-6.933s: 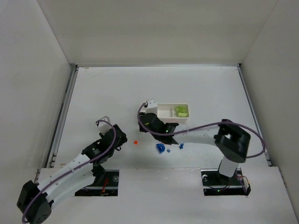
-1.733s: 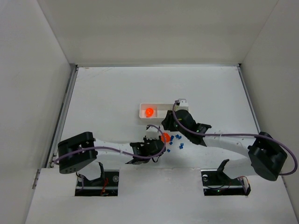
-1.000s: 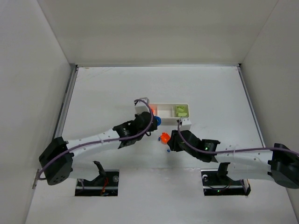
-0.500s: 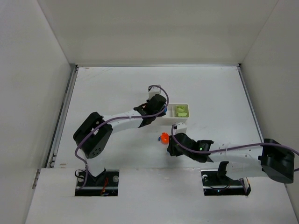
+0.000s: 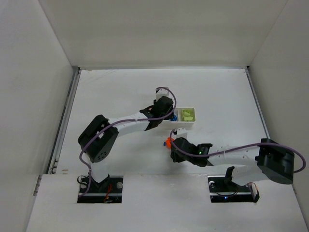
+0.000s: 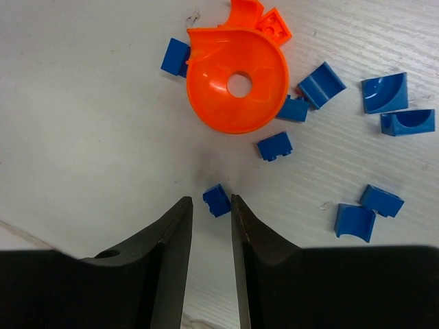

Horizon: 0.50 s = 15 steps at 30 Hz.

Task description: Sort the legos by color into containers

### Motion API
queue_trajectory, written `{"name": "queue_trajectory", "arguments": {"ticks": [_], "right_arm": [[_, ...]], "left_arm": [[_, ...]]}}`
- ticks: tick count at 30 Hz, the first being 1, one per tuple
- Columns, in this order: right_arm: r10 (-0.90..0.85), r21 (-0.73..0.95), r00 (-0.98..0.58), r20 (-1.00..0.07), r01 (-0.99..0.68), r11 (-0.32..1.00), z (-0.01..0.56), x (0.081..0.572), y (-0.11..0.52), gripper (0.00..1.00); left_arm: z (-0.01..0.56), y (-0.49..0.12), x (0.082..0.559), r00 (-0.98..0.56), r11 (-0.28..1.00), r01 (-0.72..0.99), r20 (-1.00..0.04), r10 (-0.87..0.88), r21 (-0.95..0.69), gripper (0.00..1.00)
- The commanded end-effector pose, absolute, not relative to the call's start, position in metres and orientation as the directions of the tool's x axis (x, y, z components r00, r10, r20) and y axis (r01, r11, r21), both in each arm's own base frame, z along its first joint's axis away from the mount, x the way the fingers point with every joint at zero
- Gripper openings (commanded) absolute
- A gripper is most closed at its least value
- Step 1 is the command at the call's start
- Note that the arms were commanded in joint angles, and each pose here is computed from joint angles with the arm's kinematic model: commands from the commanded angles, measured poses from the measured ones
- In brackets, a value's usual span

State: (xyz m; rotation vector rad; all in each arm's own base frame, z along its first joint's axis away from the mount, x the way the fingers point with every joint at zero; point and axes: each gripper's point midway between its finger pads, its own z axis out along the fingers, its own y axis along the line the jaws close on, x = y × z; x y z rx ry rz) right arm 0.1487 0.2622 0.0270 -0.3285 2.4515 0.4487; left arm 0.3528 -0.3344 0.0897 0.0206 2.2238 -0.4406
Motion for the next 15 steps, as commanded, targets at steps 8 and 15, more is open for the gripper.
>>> {"name": "queue_trajectory", "arguments": {"ticks": [8, 15], "right_arm": [[-0.166, 0.197, -0.773, -0.612, -0.353, 0.915, 0.031, 0.151, 0.274, 0.25], [-0.158, 0.201, -0.773, -0.614, -0.347, 0.916, 0.032, 0.153, 0.279, 0.16]], "left_arm": [[0.15, -0.28, 0.311, -0.547, 0.921, 0.201, -0.818, -0.178, -0.334, 0.39], [0.119, -0.243, 0.252, -0.595, 0.933, 0.209, -0.795, -0.117, -0.293, 0.38]]}}
